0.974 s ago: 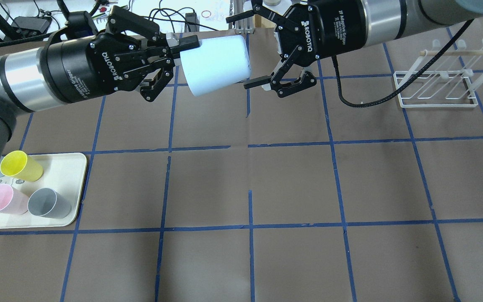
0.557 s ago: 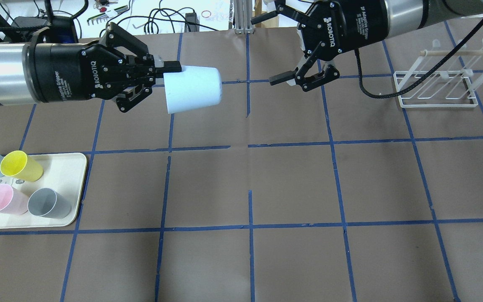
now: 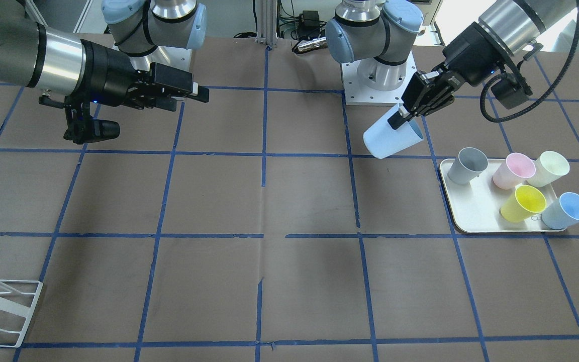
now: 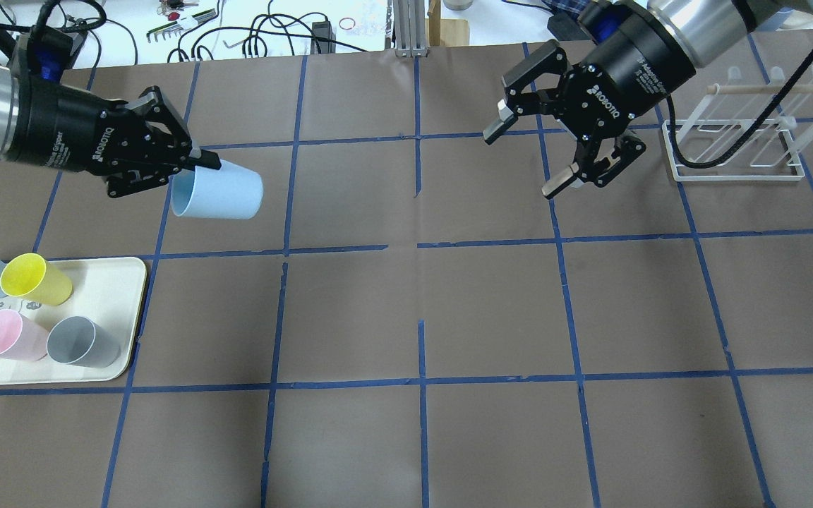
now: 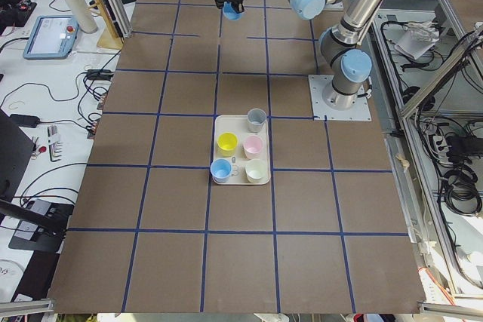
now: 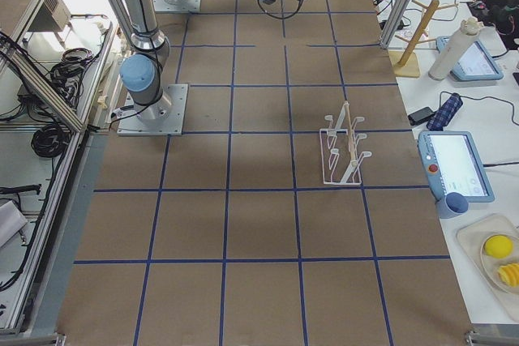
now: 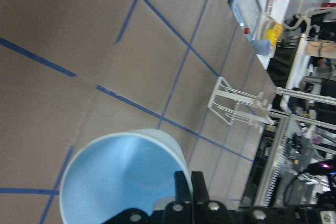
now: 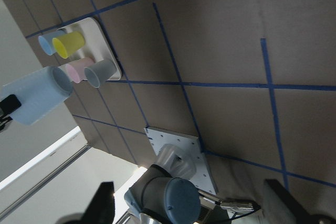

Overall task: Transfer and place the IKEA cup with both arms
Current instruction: 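Lower the cup with the left gripper onto the white tray beside the yellow cup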

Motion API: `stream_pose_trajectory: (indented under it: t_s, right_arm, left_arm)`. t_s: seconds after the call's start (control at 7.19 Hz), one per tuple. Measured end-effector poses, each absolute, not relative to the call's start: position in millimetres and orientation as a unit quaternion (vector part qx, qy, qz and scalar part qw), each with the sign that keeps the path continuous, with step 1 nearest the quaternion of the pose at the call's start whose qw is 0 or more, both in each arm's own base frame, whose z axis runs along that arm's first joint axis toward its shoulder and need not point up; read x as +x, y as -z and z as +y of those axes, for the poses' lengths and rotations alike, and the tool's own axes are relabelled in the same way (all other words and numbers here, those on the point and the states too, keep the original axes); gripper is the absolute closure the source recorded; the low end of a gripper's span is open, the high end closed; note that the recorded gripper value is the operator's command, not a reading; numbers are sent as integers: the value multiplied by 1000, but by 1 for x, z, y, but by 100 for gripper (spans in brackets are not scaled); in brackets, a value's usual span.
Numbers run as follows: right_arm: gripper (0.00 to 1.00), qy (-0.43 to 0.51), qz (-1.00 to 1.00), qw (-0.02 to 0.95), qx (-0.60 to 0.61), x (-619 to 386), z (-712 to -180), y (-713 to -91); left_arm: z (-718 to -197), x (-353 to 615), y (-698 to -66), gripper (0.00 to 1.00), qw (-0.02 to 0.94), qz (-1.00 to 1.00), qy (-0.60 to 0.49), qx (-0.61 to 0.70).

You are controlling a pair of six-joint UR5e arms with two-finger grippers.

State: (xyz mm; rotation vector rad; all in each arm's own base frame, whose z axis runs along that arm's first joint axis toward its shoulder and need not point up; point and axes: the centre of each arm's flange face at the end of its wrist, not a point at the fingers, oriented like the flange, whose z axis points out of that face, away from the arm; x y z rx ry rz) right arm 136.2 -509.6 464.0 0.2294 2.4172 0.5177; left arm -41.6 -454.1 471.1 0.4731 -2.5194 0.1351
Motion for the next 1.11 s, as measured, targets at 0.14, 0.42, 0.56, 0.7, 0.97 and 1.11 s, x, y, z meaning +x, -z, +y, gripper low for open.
stream_pose_trajectory:
  t_s: [0.14,0.42,0.56,0.7,0.97,1.11]
  right_arm:
    - [0,-187,943,263,79,127,-511,-460]
    - [0,-172,970,157,75,121,-511,-458]
    - [0,-156,978,113,79,127,-511,-459]
    - [0,-134,984,82,87,133,-514,-461]
    - [0,-82,992,36,88,135,-521,-465]
    - [0,-54,995,25,85,134,-524,-471]
  left_arm:
    - [-456,-24,-454,100,198,-971,-41,124]
    - [-468,5,-421,100,81,-996,-13,34]
    - [-481,22,-403,100,32,-999,-1,0]
    - [-496,40,-383,100,-10,-999,9,-31]
    - [-520,80,-337,100,-49,-997,28,-60]
    - [-527,93,-317,100,-53,-996,31,-69]
